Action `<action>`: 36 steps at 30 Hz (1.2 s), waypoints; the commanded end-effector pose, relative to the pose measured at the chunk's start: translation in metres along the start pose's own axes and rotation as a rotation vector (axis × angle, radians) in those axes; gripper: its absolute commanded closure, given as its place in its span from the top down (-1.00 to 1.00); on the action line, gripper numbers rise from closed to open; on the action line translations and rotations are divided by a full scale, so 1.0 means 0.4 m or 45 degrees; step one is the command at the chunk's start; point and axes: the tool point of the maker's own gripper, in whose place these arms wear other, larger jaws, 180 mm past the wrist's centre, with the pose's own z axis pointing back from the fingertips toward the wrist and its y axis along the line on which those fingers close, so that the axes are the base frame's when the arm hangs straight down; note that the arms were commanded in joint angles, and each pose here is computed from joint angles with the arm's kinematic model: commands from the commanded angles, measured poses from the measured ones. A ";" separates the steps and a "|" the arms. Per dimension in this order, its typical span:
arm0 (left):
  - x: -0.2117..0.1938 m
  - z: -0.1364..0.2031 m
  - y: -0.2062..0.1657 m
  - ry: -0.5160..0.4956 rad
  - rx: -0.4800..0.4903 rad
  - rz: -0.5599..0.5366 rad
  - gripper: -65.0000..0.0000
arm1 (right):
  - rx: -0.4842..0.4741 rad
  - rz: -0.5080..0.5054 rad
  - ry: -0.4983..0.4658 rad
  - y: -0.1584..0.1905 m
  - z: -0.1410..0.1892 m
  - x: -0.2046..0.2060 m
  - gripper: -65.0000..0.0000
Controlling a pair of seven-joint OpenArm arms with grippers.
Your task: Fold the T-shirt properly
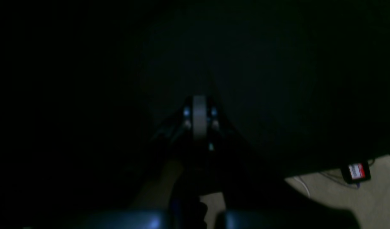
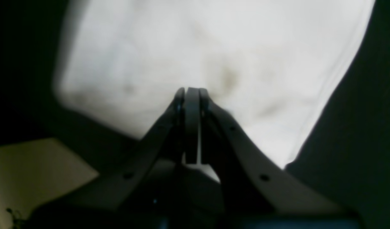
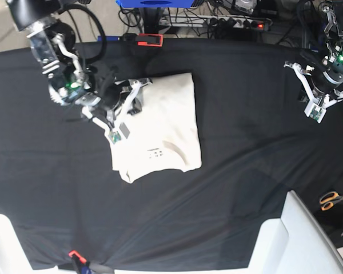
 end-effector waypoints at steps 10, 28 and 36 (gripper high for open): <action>0.001 0.012 0.015 -0.012 0.017 -0.015 -1.00 | -0.090 -0.013 -0.031 -0.103 -0.041 0.050 -1.00; -0.026 0.018 -0.185 -0.142 -0.217 -0.015 -1.00 | -0.141 0.104 -0.110 -0.136 0.036 0.094 -1.00; -0.116 0.149 -0.377 -0.315 -0.436 0.116 -1.00 | -0.377 0.236 -0.188 -0.123 0.259 -0.049 -0.99</action>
